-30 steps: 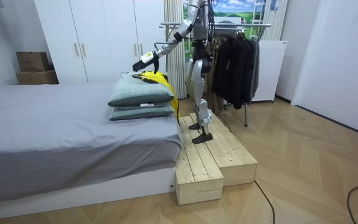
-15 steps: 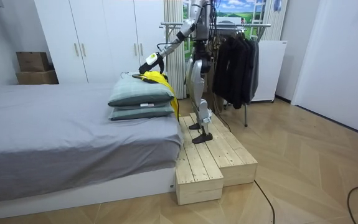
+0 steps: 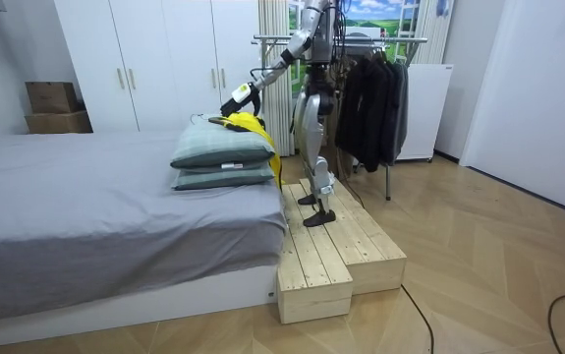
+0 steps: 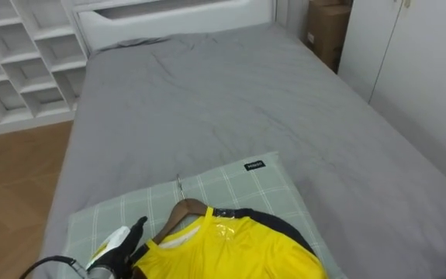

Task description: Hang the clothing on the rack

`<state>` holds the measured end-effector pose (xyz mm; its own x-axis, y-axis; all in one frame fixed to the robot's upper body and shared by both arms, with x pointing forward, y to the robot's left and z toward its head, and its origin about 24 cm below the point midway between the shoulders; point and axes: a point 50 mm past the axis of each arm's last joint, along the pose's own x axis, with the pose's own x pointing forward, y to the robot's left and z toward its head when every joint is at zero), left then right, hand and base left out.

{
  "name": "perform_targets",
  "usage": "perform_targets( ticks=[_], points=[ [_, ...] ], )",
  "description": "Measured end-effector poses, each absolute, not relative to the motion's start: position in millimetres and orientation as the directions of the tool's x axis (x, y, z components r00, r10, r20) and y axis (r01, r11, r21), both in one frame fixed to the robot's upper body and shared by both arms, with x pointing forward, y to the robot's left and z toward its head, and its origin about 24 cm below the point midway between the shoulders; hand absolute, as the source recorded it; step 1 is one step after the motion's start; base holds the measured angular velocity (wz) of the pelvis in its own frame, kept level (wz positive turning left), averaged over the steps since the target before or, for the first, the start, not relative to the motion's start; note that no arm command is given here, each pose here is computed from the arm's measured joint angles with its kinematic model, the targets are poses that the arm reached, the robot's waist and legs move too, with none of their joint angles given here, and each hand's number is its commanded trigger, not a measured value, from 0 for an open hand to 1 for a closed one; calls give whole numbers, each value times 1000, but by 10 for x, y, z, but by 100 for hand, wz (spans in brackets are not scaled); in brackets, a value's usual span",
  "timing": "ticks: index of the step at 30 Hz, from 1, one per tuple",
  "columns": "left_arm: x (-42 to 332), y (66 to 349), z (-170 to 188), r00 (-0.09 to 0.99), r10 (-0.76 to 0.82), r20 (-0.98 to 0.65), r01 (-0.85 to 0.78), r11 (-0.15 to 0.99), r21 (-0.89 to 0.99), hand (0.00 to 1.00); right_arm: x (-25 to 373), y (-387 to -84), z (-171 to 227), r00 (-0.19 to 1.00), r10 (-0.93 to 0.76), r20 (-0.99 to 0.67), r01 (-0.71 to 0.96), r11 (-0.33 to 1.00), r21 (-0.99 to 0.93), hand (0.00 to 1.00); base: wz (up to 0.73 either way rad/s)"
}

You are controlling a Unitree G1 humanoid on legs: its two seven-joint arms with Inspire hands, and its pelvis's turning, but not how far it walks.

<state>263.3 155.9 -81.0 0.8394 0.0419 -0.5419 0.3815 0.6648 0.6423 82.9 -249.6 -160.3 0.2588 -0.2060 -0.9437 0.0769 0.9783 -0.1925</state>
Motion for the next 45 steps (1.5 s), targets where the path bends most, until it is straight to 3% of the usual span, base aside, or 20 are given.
perform_targets(
  ticks=[6, 11, 20, 45],
  points=[
    [2577, 1624, -902, 803, 77, -591, 388, 684, 618, 0, 845, -2449, -1616, 250, -186, -950, 48, 983, -179, 0, 8],
    [2705, 1708, -825, 809, 136, -572, 289, 755, 588, 0, 1061, -2391, -1586, 286, -170, -943, 10, 985, -175, 0, 2],
    [2921, 1785, -651, 837, 182, -516, 210, 764, 611, 0, 1265, -2308, -1549, 329, -150, -932, -53, 983, -177, 0, 1],
    [3233, 1809, -300, 913, 221, -343, 71, 741, 667, 0, 1561, -2169, -1470, 426, -191, -884, 7, 978, -208, 0, 1]
  ],
)
